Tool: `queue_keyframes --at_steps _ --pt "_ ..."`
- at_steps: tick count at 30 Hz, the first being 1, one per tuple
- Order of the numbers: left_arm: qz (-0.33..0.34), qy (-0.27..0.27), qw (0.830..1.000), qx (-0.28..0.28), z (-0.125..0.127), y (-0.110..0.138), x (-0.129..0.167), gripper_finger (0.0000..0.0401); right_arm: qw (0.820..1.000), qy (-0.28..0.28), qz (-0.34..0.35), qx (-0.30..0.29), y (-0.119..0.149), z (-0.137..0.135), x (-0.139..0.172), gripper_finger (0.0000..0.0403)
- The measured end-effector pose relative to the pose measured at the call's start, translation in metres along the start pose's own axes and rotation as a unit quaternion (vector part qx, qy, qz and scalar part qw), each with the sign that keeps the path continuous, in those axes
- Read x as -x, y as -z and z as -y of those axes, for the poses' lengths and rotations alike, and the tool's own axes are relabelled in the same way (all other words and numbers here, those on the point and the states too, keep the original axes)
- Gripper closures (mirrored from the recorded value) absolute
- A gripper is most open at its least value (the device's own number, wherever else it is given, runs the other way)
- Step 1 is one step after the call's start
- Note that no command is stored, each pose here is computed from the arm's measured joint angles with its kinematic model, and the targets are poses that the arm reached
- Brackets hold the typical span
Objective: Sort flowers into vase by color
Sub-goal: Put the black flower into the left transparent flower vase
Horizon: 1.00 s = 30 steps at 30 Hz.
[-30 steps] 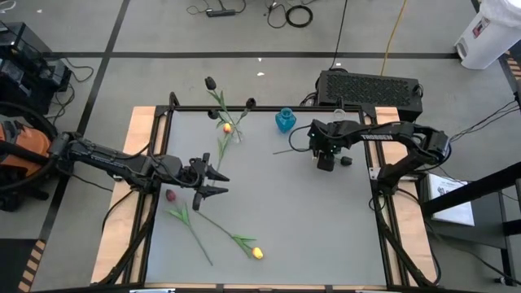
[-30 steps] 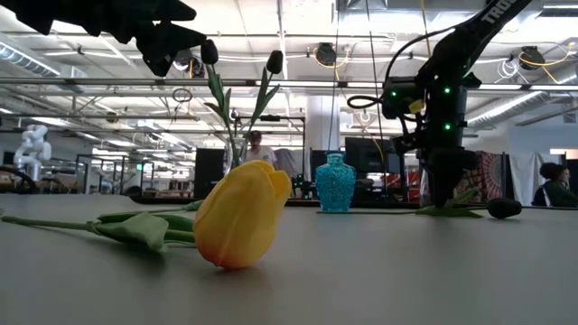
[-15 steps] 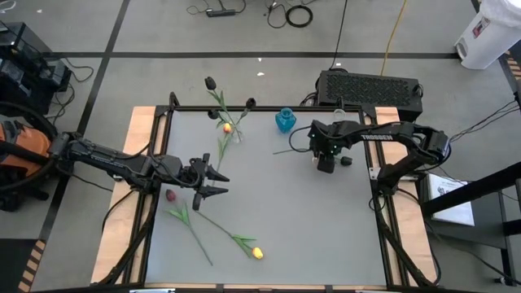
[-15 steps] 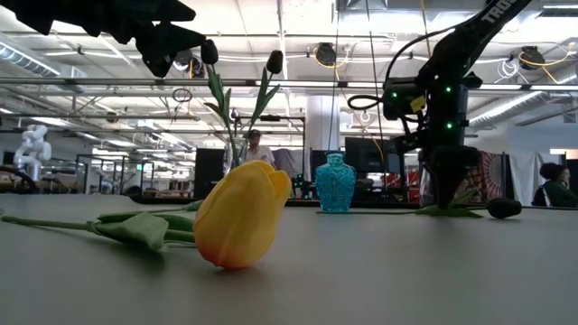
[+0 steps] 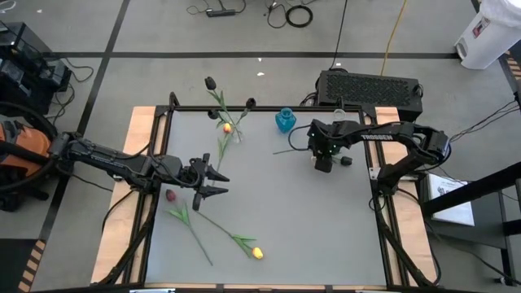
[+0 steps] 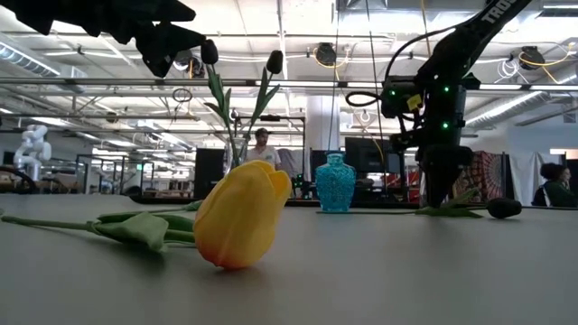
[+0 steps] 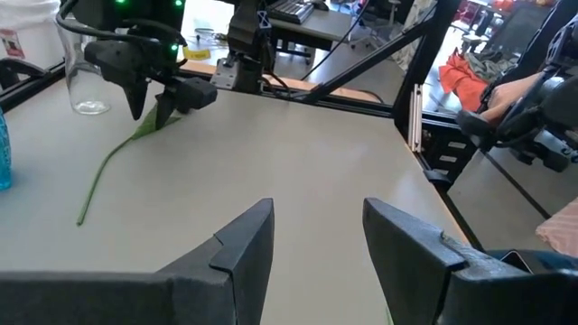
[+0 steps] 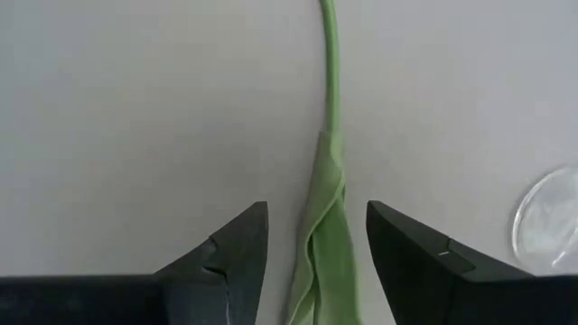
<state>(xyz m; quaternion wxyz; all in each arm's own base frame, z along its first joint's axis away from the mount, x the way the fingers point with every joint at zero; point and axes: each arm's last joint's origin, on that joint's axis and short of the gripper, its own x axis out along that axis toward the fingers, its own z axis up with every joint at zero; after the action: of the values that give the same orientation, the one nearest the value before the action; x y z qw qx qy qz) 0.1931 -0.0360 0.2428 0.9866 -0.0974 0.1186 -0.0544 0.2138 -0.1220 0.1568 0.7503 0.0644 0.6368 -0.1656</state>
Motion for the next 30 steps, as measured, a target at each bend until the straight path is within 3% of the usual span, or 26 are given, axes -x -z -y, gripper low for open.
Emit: queue_keyframes --at_steps 7,15,24,30 --pt "0.001 0.0 1.0 0.002 0.0 0.0 0.0 0.0223 1.0 -0.001 -0.012 -0.022 0.001 0.003 -0.005 0.0222" --pt "0.003 0.001 1.0 0.001 0.0 -0.001 0.0 0.0223 0.999 0.001 -0.044 0.012 -0.002 0.002 -0.024 0.0222" --pt "0.002 0.002 1.0 0.001 0.001 0.0 0.0 0.0223 0.999 0.001 -0.044 0.015 -0.001 0.003 -0.022 0.0223" --pt "0.002 0.002 1.0 0.001 0.001 0.0 0.0 0.0223 0.998 -0.003 -0.057 0.013 0.002 0.002 -0.022 0.0258"
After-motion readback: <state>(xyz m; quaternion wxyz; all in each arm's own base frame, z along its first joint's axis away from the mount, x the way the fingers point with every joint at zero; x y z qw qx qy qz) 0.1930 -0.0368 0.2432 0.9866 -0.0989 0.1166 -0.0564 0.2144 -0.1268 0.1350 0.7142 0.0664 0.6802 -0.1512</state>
